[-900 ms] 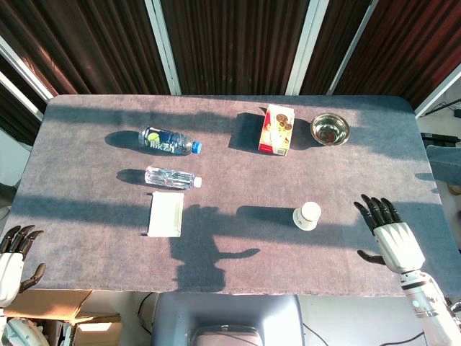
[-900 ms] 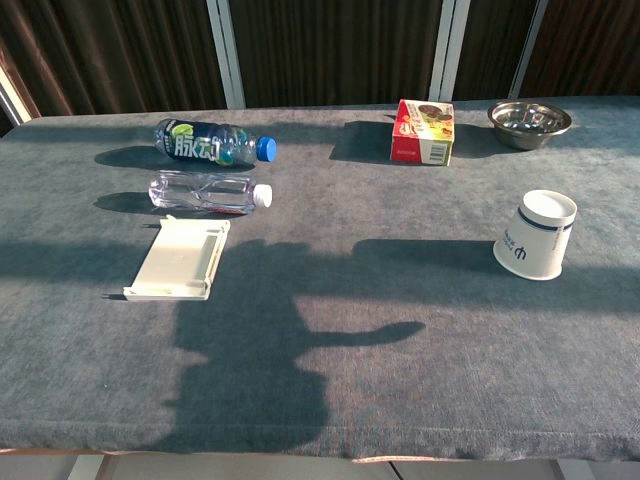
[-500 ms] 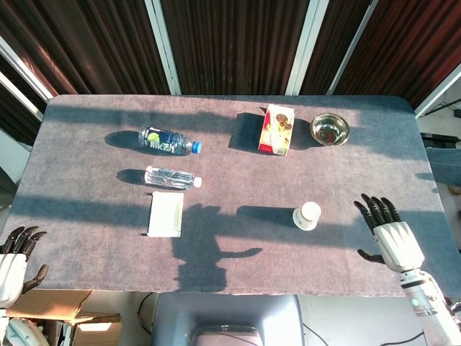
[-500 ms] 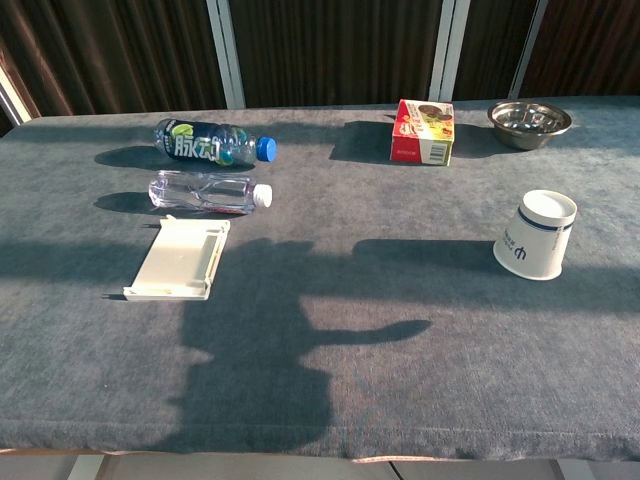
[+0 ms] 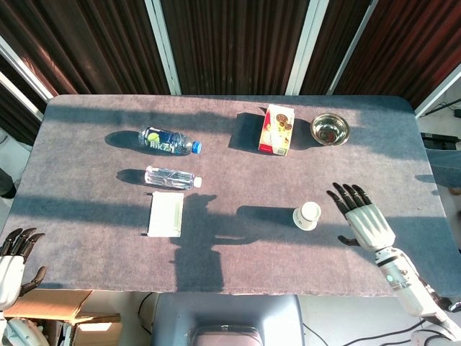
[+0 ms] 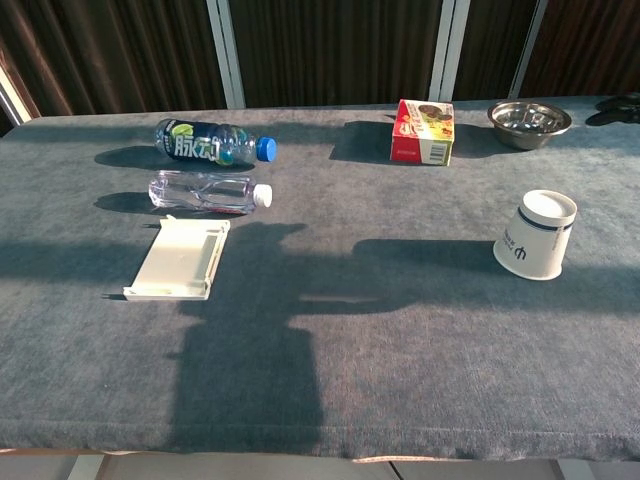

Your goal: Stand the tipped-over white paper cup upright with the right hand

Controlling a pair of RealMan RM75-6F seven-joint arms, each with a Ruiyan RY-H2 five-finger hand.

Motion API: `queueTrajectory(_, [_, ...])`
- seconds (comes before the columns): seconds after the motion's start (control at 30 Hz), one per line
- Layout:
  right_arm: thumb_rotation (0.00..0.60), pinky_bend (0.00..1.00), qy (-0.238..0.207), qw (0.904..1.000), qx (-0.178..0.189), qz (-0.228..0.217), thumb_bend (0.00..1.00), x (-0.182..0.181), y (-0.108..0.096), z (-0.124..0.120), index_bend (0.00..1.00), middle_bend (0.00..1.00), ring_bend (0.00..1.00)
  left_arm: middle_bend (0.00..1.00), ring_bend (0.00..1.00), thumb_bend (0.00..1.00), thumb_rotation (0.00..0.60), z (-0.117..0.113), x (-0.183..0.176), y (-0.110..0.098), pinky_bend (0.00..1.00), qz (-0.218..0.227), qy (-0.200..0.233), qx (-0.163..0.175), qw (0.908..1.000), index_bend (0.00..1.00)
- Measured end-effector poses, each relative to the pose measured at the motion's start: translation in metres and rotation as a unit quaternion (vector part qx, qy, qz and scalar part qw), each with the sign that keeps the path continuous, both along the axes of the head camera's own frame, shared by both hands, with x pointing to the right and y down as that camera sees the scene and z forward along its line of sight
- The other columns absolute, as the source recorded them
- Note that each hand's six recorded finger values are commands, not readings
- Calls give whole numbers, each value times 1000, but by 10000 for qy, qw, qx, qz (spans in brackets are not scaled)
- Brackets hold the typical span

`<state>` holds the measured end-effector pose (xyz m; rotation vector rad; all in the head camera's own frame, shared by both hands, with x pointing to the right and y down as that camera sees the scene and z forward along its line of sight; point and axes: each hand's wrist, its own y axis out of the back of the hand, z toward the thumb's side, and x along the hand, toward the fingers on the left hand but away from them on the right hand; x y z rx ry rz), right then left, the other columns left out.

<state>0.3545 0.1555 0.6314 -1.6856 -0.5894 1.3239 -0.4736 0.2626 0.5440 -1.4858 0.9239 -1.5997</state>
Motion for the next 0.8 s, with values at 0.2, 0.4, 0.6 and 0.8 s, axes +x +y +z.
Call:
queueTrajectory(0.2, [600,302,-15,9996,-159,-235,276,-22,-12,20,235,188,151,153,107,294,600,-2,-2,1,405,-46,-8,-1,10000,236])
queueTrajectory(0.4, [600,371,-80,9990,-320,-299,356,-35,-16,39,299,239,224,154,106,294,600,-3,-3,1,406,-65,-4,18,10000,238])
queueTrajectory(0.6, [600,433,-104,9986,-386,-339,454,-43,-17,53,368,296,289,154,106,294,600,-2,-2,1,406,-50,5,-6,10000,239])
queueTrajectory(0.8, [600,524,-128,9983,-416,-379,547,-48,-16,64,451,359,382,153,106,295,600,-3,-3,0,406,-59,27,0,10000,239])
